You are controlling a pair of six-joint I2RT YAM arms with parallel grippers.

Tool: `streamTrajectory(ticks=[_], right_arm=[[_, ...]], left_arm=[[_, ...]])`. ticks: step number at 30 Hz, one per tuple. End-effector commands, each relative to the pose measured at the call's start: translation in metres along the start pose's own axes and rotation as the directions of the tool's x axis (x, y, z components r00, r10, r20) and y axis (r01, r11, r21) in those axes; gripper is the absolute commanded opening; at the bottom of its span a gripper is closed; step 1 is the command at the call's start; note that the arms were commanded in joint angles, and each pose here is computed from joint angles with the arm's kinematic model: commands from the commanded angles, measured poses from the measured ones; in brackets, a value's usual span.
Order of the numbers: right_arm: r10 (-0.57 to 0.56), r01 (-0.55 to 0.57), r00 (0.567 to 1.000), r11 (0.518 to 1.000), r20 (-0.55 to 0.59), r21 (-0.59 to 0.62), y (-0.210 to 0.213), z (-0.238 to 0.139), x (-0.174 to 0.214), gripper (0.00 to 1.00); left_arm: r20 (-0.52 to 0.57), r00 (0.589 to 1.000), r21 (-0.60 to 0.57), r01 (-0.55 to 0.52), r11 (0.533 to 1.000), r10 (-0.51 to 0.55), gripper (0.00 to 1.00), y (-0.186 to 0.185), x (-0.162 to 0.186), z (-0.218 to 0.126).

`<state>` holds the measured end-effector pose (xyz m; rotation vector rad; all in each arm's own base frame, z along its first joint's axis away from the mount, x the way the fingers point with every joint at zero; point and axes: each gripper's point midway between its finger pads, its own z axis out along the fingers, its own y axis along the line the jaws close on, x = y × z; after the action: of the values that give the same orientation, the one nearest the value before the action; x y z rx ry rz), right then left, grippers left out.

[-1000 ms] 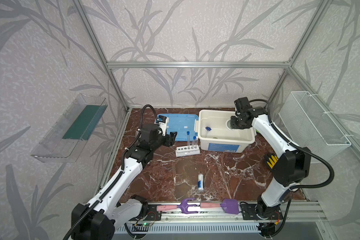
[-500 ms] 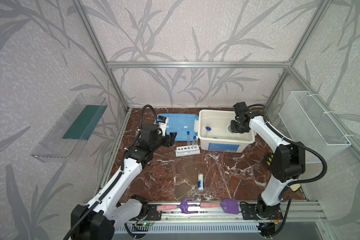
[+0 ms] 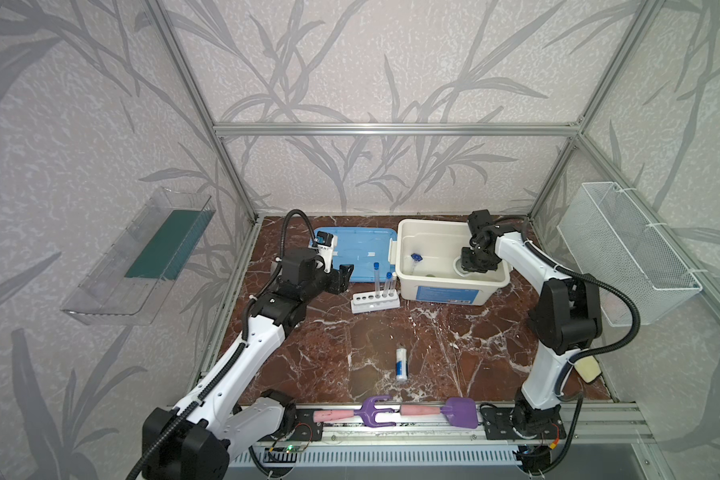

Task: Organize the chemistry lab equipment
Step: 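Lower the held crucible into the white tub with the right gripper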

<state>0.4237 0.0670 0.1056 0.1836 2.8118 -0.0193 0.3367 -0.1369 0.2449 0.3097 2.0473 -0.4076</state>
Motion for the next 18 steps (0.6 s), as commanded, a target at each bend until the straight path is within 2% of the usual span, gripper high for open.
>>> streamTrajectory(ticks=[1,18], right_arm=[[-0.006,0.006,1.000,1.000,-0.014,-0.009,-0.002,0.002,0.002,0.11],[-0.008,0.010,0.996,1.000,-0.085,0.023,-0.014,0.028,0.013,0.11]], left_arm=[[0.014,1.000,-0.014,-0.012,1.000,0.012,0.68,0.003,-0.008,-0.002],[0.004,1.000,-0.012,-0.010,1.000,0.010,0.68,0.003,-0.006,0.002]])
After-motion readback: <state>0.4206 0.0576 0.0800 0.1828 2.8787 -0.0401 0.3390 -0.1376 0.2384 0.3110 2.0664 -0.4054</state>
